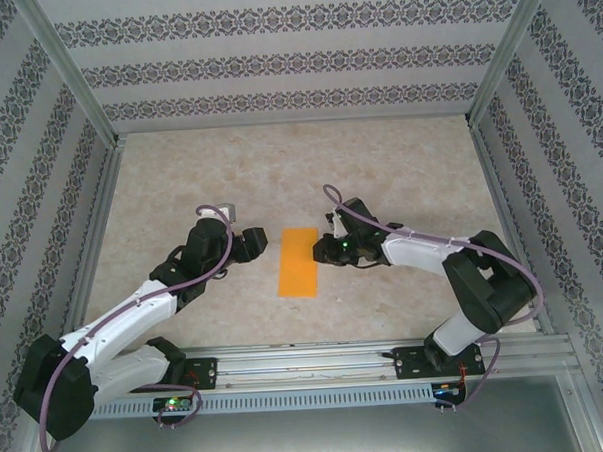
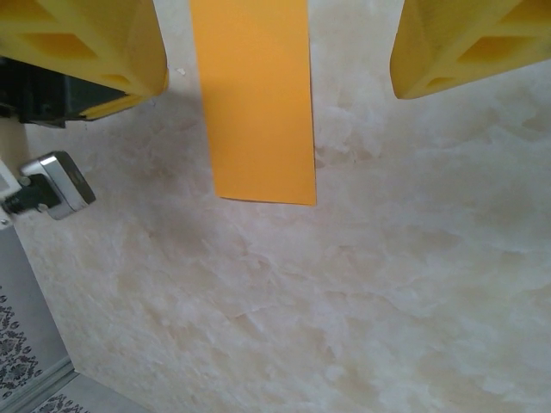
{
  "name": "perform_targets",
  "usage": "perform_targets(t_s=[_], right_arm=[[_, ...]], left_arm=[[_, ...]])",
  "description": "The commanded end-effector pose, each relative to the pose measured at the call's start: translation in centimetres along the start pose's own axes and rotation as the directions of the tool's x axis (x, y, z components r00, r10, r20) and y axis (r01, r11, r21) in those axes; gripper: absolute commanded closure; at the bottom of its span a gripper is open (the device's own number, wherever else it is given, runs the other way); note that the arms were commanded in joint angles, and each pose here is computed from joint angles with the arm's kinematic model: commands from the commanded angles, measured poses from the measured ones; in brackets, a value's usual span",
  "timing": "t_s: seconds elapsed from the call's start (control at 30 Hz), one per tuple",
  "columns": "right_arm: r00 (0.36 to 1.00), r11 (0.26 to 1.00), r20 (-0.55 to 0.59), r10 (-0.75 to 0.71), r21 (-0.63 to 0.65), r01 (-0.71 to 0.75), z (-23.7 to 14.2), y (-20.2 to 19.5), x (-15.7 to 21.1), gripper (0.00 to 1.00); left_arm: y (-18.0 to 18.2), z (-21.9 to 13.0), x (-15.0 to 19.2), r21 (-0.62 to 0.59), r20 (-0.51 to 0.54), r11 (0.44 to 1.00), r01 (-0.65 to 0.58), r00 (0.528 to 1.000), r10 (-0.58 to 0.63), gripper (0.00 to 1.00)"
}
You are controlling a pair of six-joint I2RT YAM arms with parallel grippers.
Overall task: Fold a paper plane with a square sheet of paper (fold left side to right side)
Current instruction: Third fold the triangle at the center of the table.
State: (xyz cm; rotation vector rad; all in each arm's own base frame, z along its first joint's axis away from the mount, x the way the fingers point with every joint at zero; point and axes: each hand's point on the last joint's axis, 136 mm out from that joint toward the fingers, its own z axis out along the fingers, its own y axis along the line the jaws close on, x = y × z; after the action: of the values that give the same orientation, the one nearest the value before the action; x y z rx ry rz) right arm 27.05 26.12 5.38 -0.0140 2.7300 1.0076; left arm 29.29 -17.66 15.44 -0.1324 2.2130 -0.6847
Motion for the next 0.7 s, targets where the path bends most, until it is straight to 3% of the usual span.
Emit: perform_targets(t_s=[0.0,0.2,0.5,0.67], right_arm=[[1.0,1.0,0.003,-0.017,-0.017,0.017,0.8,0.9,-0.8,0.91],[0.999,1.0,-0.042,0.01,0.012,-0.009,2.2,-0.2,-0.3,0.99],[0.996,0.997,-0.088,0.016,0.074,-0.009,3.1,-2.4,1.0,1.0],[0.993,0.992,-0.117,0.004,0.128,0.011,3.2,-3.9,1.6,1.0]], left_arm=[[-0.7,0.1,-1.1,0.034,0.027,0.999,0.02,0.999,-0.021,0.3],[-0.6,0.3,-0.9,0.029,0.017,0.999,0.021,1.0,-0.022,0.31],[-0.6,0.7,-0.5,0.018,-0.019,1.0,0.025,1.0,-0.025,0.31],[-0.5,1.4,0.6,0.0,-0.091,0.999,0.045,0.995,-0.045,0.31]])
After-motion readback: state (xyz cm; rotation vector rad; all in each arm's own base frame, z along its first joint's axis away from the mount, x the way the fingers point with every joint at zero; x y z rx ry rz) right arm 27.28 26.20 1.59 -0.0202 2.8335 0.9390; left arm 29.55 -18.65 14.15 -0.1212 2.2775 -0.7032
